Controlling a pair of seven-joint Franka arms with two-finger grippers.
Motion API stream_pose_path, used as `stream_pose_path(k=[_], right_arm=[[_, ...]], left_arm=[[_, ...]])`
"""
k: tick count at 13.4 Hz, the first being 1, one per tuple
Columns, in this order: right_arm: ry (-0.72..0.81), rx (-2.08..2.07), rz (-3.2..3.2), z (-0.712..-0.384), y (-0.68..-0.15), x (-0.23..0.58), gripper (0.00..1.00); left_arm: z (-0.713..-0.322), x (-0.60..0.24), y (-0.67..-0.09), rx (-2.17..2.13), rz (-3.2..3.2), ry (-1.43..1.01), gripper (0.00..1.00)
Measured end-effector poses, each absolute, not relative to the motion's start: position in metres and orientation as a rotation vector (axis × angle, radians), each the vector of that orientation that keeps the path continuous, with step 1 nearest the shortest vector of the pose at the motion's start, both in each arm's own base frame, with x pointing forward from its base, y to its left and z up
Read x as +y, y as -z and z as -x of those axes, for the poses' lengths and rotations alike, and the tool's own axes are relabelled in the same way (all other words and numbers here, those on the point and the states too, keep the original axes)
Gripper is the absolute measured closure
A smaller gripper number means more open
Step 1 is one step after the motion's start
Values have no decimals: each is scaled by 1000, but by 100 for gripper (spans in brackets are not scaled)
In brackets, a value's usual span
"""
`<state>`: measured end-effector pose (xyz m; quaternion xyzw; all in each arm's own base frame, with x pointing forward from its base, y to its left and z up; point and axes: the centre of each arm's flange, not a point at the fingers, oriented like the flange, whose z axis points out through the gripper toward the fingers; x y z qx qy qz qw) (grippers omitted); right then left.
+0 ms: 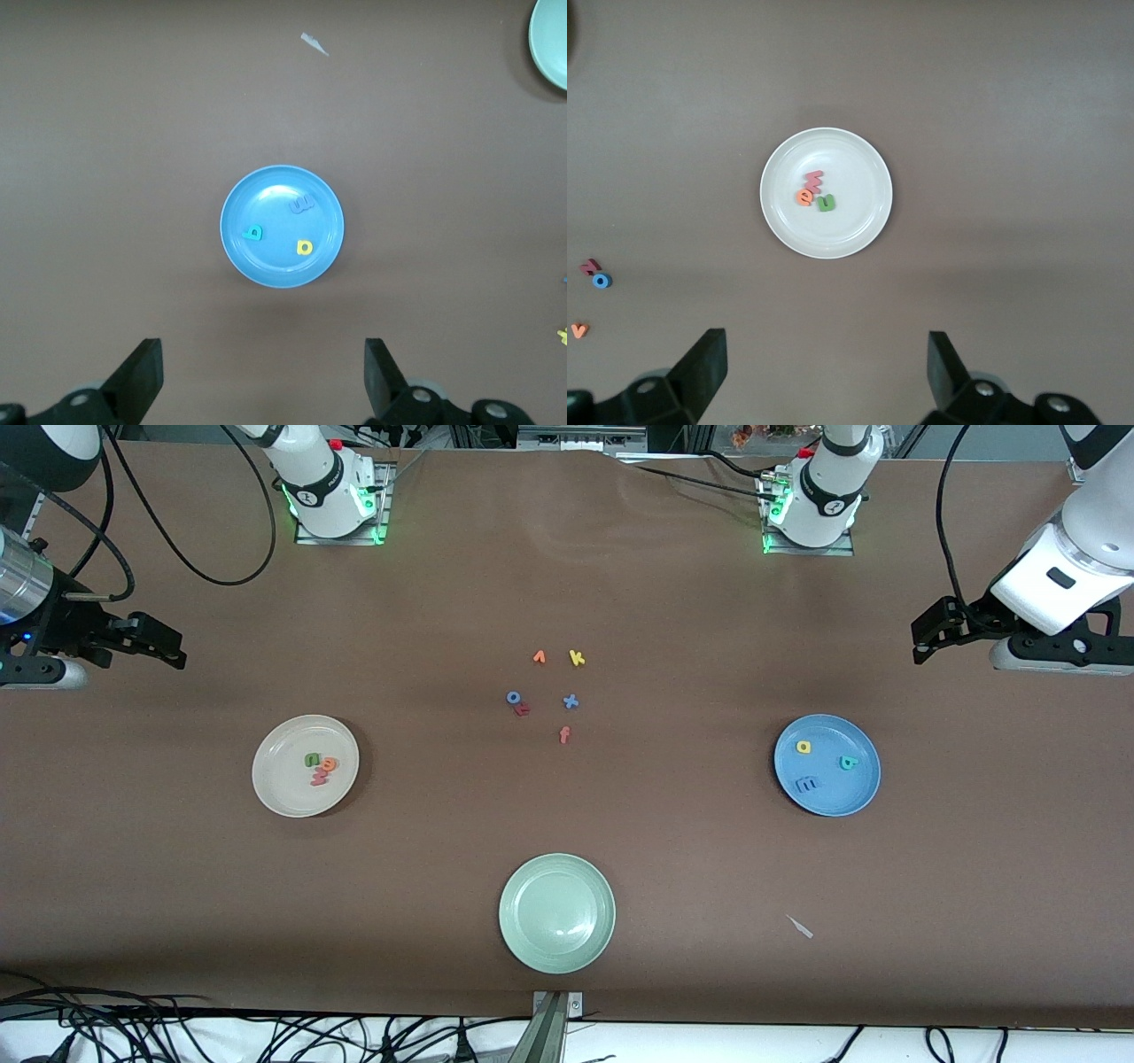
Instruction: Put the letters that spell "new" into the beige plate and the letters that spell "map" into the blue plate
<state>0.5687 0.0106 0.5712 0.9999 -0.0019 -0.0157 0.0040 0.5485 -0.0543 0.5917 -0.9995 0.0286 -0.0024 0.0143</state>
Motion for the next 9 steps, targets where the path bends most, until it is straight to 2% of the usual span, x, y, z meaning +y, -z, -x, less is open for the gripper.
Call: stream_pose_path(k=[9], right_arm=[[49, -6, -3133, -569, -571, 11, 0]], left_arm=[[-553, -55, -596, 89, 3112, -50, 0]])
